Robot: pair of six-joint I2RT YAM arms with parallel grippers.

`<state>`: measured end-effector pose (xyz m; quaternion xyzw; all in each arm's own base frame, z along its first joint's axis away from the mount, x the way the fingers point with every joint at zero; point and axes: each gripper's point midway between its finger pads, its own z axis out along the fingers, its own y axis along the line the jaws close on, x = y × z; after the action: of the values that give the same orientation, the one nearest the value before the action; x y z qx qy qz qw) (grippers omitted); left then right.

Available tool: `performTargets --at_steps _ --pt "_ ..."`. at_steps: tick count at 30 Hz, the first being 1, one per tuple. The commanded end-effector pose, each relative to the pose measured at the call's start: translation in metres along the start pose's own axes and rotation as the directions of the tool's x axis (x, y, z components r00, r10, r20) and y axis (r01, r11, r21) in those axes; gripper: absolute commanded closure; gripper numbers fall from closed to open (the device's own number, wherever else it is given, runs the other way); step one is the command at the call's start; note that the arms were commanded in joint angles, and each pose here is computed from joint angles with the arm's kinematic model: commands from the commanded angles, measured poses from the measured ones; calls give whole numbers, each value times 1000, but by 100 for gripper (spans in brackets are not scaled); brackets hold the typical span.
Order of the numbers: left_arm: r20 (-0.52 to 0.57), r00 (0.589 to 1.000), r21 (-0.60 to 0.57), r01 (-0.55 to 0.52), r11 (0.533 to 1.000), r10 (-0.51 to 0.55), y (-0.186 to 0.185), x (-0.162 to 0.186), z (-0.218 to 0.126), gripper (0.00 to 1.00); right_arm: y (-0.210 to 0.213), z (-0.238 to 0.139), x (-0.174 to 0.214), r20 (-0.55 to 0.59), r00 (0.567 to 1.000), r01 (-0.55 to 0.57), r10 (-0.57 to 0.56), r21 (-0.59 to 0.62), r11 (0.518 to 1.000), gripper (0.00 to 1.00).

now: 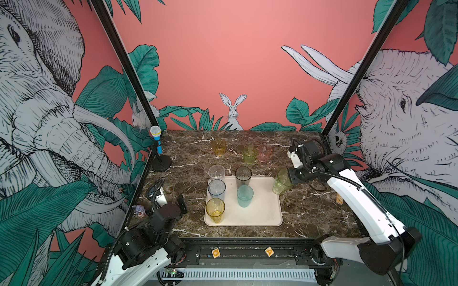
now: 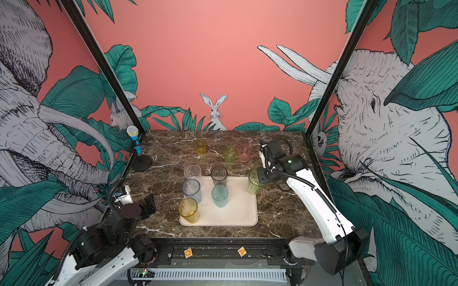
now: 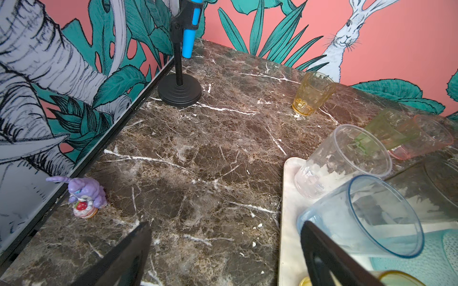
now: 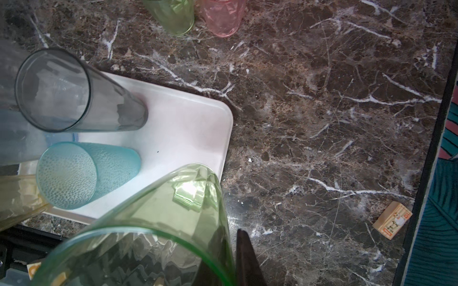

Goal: Place the glasses into the tray
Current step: 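Lower the tall green cup onto the tray's near corner beside the teal cup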

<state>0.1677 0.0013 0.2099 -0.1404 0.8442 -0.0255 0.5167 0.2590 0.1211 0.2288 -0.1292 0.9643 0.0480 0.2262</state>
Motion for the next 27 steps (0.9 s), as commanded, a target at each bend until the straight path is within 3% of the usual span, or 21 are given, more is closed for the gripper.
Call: performTargets --at_steps 1,11,27 --pt "4 1000 -28 14 1000 -13 7 1 -1 6 8 0 8 32 999 -10 9 3 1000 100" --pt "-8 1000 -22 14 1000 -14 5 4 1 6 44 11 51 15 999 49 -49 -23 999 100" --pt "-9 1000 -19 14 1000 -14 5 4 1 6 99 23 73 66 986 153 -150 -40 987 100"
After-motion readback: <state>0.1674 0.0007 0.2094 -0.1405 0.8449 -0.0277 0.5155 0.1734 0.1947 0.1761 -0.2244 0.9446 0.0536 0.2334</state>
